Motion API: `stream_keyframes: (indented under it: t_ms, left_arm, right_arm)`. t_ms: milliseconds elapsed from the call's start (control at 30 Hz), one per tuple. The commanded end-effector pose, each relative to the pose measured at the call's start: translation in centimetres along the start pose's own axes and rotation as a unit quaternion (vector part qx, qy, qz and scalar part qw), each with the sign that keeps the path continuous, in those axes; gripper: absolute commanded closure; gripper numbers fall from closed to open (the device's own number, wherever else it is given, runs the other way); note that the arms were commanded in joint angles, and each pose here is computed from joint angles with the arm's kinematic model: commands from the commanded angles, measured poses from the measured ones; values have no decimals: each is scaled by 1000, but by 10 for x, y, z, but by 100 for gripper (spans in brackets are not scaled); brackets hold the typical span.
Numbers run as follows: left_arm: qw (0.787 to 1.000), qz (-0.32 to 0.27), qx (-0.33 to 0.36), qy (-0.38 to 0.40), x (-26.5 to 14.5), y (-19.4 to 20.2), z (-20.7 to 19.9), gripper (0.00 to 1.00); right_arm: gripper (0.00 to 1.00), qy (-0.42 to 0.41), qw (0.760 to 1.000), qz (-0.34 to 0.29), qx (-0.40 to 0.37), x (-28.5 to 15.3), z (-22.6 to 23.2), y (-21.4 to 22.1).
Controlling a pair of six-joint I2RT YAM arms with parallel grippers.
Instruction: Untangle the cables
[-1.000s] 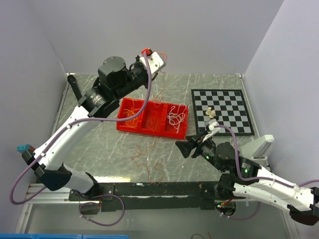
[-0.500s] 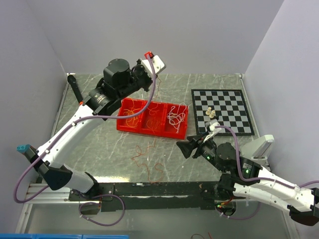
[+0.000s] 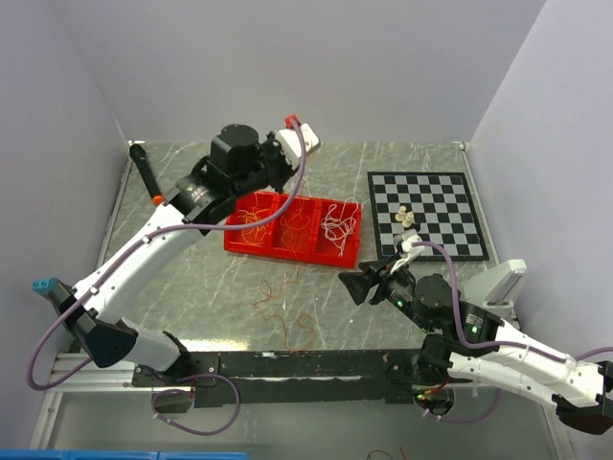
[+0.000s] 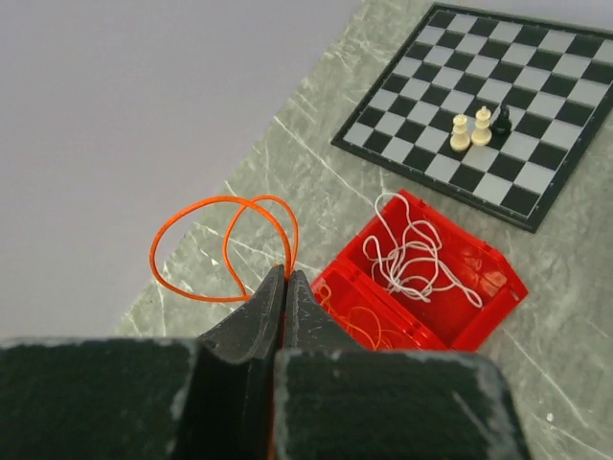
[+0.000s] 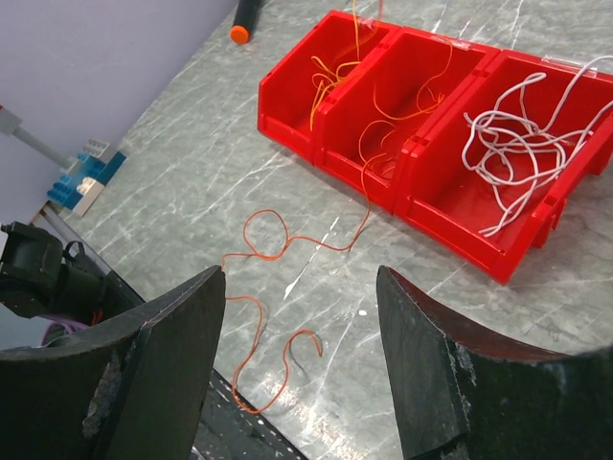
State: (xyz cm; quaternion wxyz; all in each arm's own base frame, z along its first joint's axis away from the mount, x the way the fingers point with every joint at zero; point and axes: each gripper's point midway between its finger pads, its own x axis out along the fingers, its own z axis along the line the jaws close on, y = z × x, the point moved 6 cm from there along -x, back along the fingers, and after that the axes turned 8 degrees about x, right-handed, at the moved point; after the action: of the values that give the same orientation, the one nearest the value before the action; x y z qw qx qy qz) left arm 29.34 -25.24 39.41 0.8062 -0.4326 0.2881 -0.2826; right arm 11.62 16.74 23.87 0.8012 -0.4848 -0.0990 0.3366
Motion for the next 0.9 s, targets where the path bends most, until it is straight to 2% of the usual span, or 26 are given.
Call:
stream_keyframes:
  t_ms: [0,133,267,867]
  left_arm:
    - [990,-120,-10,-70,-52,-89,44,99]
    - [979,-178,7,-96,-74,-127,63,99]
    - [966,-226,29,-123,-92,-144,71,99]
    - [977,-184,32,-105,-68,-115,58,99]
  right_arm:
    - [29,-5,1000,-11,3,2,6,-9]
    - [29,-9,1000,-14,5,4,10,-12]
    - [29,-11,1000,-12,8,4,10,-10]
    - [30,-9,1000,-15,11,2,7,-9]
